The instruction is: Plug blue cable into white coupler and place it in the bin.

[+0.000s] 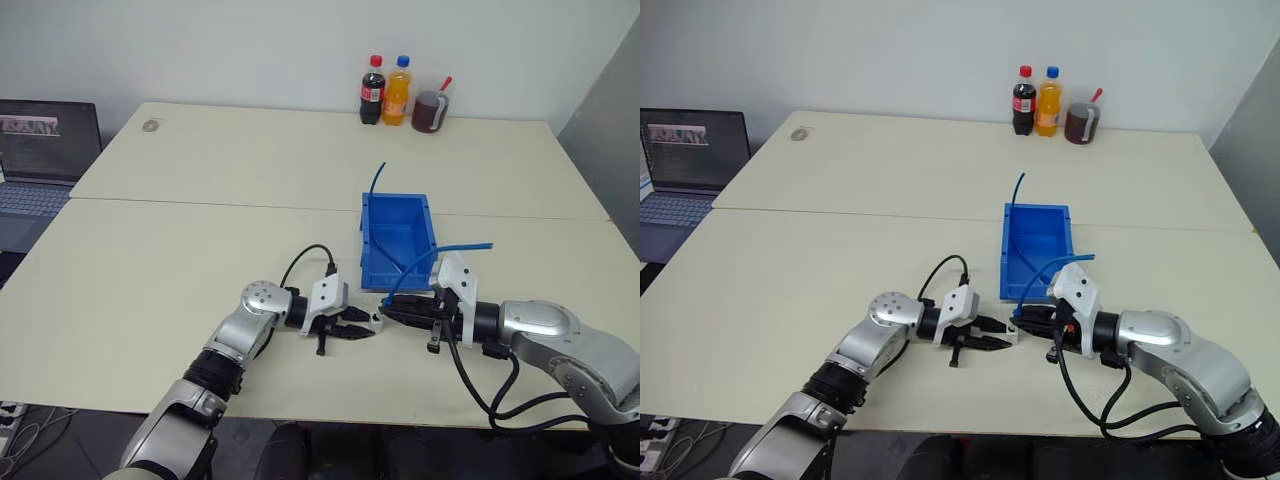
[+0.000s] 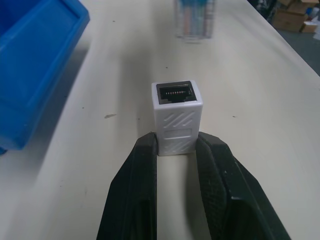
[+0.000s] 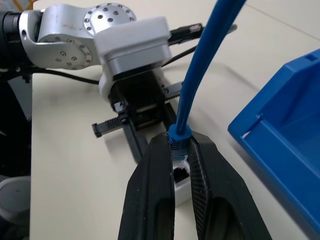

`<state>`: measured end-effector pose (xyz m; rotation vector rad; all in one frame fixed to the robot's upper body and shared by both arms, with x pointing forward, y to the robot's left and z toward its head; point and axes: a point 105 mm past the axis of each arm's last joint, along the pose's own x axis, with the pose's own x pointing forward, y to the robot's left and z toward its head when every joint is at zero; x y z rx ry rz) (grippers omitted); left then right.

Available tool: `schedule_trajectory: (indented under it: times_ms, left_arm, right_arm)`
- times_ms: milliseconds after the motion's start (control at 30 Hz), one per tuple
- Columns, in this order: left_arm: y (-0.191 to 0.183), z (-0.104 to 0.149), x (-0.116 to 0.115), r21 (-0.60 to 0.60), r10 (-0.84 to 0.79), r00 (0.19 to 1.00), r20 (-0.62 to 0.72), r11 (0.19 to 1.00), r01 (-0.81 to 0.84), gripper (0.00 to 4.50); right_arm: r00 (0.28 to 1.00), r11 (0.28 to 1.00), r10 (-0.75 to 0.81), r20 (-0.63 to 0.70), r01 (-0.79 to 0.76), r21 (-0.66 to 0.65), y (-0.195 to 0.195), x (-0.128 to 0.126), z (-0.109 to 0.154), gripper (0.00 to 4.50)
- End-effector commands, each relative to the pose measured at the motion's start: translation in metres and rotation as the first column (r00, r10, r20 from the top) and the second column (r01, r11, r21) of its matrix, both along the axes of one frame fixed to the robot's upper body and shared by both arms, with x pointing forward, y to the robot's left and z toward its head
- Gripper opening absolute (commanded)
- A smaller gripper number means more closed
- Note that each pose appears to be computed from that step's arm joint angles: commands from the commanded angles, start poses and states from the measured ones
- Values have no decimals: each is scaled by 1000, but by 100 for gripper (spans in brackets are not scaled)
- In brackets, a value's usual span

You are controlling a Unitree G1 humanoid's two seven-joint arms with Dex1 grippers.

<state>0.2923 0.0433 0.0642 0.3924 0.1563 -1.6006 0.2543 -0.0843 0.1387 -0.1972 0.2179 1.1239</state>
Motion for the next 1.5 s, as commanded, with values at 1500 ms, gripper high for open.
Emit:
schedule_trajectory:
  times_ms: [1500]
  left_arm:
    - [-4, 1, -8, 6, -87, 994, 71, 996, 87, 80]
  right_arm:
    - [997, 994, 55, 51, -50, -96, -23, 27, -19, 18]
